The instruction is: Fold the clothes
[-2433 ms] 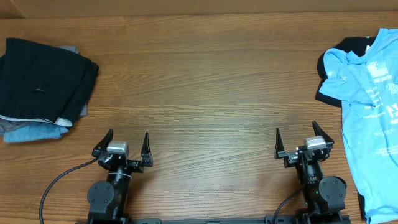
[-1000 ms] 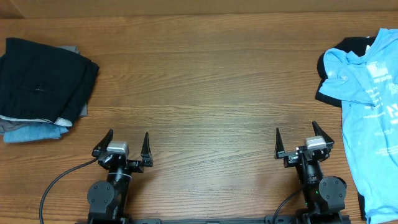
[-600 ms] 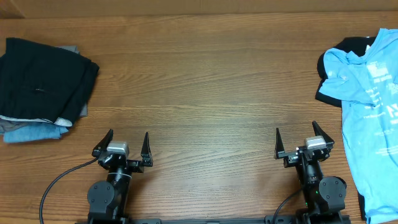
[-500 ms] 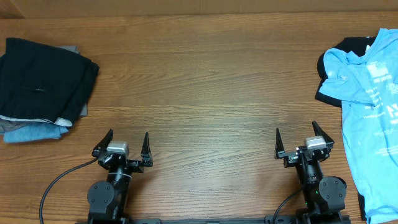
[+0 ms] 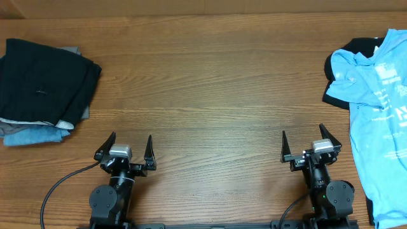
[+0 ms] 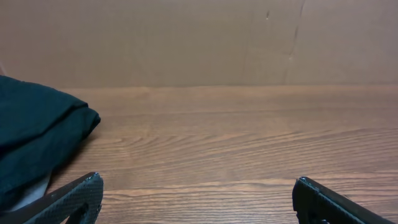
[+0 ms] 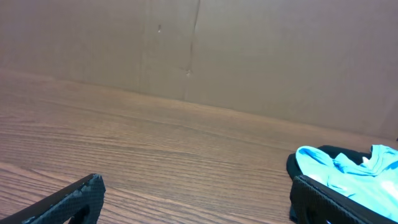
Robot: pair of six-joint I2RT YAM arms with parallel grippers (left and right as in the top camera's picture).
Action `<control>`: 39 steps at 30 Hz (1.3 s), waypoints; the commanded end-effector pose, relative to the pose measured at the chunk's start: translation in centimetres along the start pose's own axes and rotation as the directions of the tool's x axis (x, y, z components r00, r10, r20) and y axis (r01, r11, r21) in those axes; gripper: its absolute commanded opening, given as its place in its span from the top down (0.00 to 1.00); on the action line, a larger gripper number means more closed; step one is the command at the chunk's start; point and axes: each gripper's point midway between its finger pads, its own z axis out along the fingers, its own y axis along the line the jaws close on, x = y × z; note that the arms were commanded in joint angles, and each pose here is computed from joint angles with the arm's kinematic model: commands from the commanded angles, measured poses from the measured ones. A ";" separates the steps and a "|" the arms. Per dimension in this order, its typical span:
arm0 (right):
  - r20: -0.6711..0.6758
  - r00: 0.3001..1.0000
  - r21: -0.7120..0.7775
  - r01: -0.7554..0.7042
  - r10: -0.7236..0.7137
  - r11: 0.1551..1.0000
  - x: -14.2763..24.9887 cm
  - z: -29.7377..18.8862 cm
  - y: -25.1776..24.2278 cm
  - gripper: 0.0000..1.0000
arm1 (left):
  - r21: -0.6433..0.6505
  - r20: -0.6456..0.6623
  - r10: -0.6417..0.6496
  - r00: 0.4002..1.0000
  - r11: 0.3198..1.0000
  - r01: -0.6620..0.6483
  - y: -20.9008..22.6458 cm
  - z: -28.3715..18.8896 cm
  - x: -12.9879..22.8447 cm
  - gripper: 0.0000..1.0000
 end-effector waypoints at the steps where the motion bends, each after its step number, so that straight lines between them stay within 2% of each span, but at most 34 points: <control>1: 0.000 1.000 0.005 0.003 -0.003 1.000 0.3 0.0 -0.1 0.00 | 0.017 -0.001 0.026 1.000 1.000 -0.026 -0.3 0.0 0.1 0.00; 11: -0.002 1.000 -0.005 -0.013 0.013 1.000 0.3 0.1 0.1 0.00 | 0.017 -0.001 0.026 1.000 1.000 -0.026 -0.3 0.0 0.1 0.00; 14: -0.013 0.997 -0.005 -0.080 0.080 0.997 0.5 0.1 0.1 0.00 | 0.017 -0.001 0.026 1.000 1.000 -0.026 -0.3 0.0 0.1 0.00; 18: -0.032 0.964 -0.037 -0.264 0.263 0.964 0.7 0.2 0.8 0.00 | 0.017 -0.001 0.026 1.000 1.000 -0.026 -0.3 0.0 0.1 0.00; 21: -0.054 0.956 -0.085 -0.292 0.288 0.953 -0.2 -0.2 1.6 0.00 | 0.017 -0.002 0.026 1.000 1.000 -0.026 -0.3 0.0 0.1 0.00; 25: 0.001 0.929 -0.078 -0.368 0.370 0.926 -5.3 -1.5 0.6 0.00 | 0.017 -0.001 0.026 1.000 1.000 -0.026 -0.3 0.0 0.1 0.00; 30: 0.052 0.910 0.002 -0.411 0.411 0.912 -14.3 -4.8 -2.2 0.00 | 0.016 -0.001 0.026 1.000 1.000 -0.026 -0.3 0.0 0.1 0.00; 35: -0.117 0.905 0.100 -0.399 0.409 0.912 -19.7 -6.0 -3.8 0.00 | 0.017 -0.001 0.026 1.000 1.000 -0.026 -0.3 0.0 0.1 0.00; 39: -0.211 0.888 0.088 -0.400 0.409 0.912 -23.3 -6.2 -3.6 0.00 | 0.017 -0.001 0.026 1.000 1.000 -0.026 -0.3 0.0 0.1 0.00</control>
